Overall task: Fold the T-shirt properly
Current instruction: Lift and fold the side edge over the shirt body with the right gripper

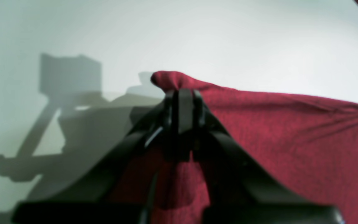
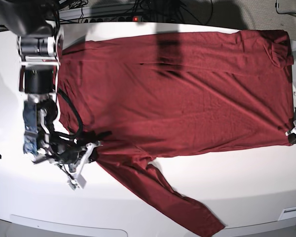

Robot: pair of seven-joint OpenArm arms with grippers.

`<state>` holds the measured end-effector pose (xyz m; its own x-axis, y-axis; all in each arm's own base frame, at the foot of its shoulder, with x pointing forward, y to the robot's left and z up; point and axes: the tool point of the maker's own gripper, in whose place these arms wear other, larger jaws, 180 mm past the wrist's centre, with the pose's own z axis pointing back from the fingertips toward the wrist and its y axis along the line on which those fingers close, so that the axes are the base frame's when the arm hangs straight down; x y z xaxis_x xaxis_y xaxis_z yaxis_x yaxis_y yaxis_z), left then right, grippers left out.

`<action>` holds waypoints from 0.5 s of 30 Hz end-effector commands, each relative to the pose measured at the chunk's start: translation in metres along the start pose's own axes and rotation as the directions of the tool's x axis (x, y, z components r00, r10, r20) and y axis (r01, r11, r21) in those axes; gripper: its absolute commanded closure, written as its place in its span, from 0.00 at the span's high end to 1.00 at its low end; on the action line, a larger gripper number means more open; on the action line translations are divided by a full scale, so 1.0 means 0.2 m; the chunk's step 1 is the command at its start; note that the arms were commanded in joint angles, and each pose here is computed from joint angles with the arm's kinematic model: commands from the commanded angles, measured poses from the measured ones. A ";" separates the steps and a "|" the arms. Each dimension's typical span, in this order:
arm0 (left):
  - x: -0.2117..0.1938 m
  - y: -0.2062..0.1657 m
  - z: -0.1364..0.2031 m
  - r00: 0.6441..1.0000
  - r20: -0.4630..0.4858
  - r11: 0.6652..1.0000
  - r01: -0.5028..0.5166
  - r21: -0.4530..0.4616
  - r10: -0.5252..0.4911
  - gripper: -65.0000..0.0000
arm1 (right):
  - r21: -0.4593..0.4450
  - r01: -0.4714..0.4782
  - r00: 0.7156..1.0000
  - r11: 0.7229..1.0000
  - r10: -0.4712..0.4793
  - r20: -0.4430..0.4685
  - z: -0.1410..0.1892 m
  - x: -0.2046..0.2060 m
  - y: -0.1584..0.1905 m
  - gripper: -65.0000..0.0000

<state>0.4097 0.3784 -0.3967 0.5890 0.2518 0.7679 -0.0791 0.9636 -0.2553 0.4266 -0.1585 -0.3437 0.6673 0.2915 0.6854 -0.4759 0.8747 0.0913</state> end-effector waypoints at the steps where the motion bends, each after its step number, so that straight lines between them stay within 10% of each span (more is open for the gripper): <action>1: 0.16 0.03 0.04 0.997 0.073 1.000 0.012 0.007 -0.012 0.00 | -0.014 -0.025 0.997 1.000 0.026 0.078 0.08 0.11 -0.02 0.00; 15: 0.22 0.24 0.22 0.989 0.071 0.990 -0.134 0.037 0.131 0.00 | -0.066 0.039 0.980 0.997 -0.025 0.199 0.40 -0.08 -0.03 0.00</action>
<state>0.3858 0.4240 -0.3780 0.5804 0.3869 0.7166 -0.1922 0.9202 -0.3411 0.3604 -0.1945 -0.3198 0.6106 0.1878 0.7693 -0.4061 0.9083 0.1006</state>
